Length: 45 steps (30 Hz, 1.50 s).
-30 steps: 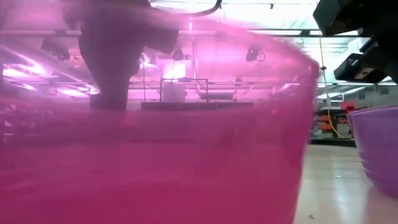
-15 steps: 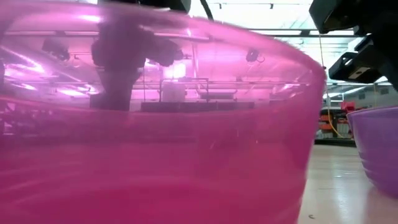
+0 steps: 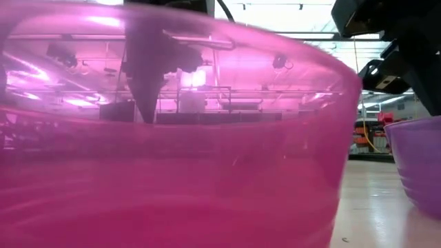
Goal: Nest bowls inside each other
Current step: Stack the violet bowl on the blue bowl
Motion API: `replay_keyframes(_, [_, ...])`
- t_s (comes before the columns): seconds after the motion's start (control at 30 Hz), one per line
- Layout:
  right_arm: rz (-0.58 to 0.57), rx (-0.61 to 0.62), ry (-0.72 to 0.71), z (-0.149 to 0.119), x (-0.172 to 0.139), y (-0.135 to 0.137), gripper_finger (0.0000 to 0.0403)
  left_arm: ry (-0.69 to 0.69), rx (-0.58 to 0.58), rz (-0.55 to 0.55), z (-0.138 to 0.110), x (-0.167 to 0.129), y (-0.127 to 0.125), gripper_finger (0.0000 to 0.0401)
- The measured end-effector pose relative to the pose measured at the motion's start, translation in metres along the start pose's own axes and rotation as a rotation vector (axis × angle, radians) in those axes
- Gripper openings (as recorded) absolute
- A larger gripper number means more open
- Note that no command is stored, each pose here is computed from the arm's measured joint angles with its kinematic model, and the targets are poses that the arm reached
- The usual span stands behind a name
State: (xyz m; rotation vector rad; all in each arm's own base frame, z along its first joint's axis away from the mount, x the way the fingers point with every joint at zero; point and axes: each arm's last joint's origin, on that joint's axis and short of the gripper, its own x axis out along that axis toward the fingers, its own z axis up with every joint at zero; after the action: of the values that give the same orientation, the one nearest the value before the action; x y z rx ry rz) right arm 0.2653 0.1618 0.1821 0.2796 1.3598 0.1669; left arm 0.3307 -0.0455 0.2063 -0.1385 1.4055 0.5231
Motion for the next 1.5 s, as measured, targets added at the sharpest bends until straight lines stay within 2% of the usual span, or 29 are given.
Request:
replay_keyframes(0.2, [0.000, -0.008, 0.048, 0.001, 0.016, -0.001, 0.0085, -0.063, -0.015, 0.005, 0.000, -0.016, 0.010, 0.0010])
replay_keyframes(0.33, [-0.004, -0.008, 0.057, 0.001, 0.022, -0.002, 0.0085, -0.098, -0.025, -0.011, -0.002, -0.028, 0.015, 0.0019])
replay_keyframes(0.63, [-0.012, -0.020, 0.046, 0.002, 0.023, -0.002, 0.0085, -0.173, -0.057, -0.015, -0.007, -0.049, 0.026, 0.0028])
replay_keyframes(0.8, [-0.035, -0.017, 0.028, 0.005, 0.022, -0.005, 0.0066, -0.187, -0.050, -0.022, -0.011, -0.053, 0.023, 0.0016])
replay_keyframes(1.0, [-0.043, -0.036, 0.019, 0.010, 0.021, -0.013, 0.0010, -0.197, -0.042, -0.028, -0.014, -0.056, 0.017, 0.0010])
replay_keyframes(1.23, [-0.049, -0.083, 0.013, 0.014, 0.019, -0.020, 0.0006, -0.199, -0.040, -0.028, -0.016, -0.056, 0.015, 0.0023])
replay_keyframes(1.5, [-0.078, -0.119, 0.018, 0.022, 0.010, -0.038, 0.0004, -0.202, -0.061, -0.037, -0.020, -0.058, 0.010, 0.0010])
